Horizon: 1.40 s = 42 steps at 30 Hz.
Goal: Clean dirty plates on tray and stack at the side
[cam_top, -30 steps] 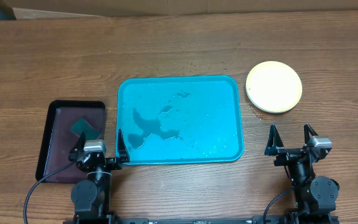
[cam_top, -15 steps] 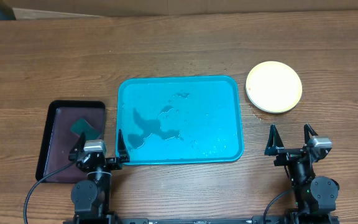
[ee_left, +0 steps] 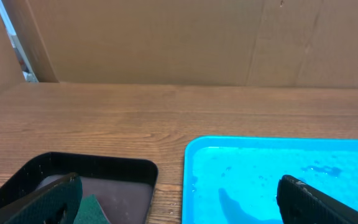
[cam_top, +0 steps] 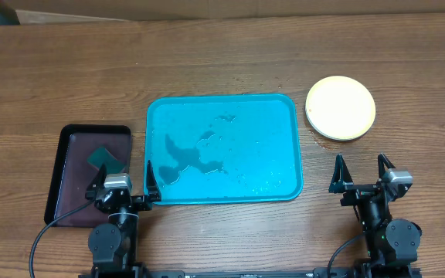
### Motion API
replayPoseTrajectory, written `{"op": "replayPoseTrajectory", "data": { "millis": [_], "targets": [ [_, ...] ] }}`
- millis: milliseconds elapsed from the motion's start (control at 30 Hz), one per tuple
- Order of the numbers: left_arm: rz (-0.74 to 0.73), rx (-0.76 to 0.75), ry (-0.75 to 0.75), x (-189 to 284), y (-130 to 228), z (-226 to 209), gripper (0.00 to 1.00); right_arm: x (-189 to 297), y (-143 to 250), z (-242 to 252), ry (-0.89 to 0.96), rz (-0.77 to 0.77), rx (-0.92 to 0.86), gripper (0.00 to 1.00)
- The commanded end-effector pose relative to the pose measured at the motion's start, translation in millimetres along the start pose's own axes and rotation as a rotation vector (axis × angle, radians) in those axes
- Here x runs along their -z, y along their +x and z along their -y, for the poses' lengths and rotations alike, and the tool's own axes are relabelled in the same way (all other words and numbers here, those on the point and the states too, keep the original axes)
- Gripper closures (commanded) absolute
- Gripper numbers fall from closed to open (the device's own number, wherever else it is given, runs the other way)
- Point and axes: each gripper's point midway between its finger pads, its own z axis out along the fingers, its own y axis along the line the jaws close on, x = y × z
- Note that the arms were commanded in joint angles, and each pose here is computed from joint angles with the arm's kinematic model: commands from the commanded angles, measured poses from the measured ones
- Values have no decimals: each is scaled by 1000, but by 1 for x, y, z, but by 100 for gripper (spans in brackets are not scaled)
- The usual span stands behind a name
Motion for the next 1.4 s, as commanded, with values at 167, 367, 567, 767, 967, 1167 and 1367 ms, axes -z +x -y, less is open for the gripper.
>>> {"op": "replayPoseTrajectory", "data": {
  "millis": [167,367,567,767,967,1167,1367],
  "targets": [
    [9,-4,-7,0,-1,-1,0,0,1,1,3,7,4,0],
    [9,-4,-7,0,-1,-1,0,0,1,1,4,7,4,0],
    [9,-4,-7,0,-1,-1,0,0,1,2,10,7,84,0],
    [9,-4,-7,0,-1,-1,0,0,1,1,7,6,192,0],
    [9,-4,-7,0,-1,-1,0,0,1,1,7,6,230,0],
    [9,-4,-7,0,-1,-1,0,0,1,2,12,6,243,0],
    [9,-4,-7,0,-1,-1,0,0,1,2,12,7,233,0]
  ]
}}
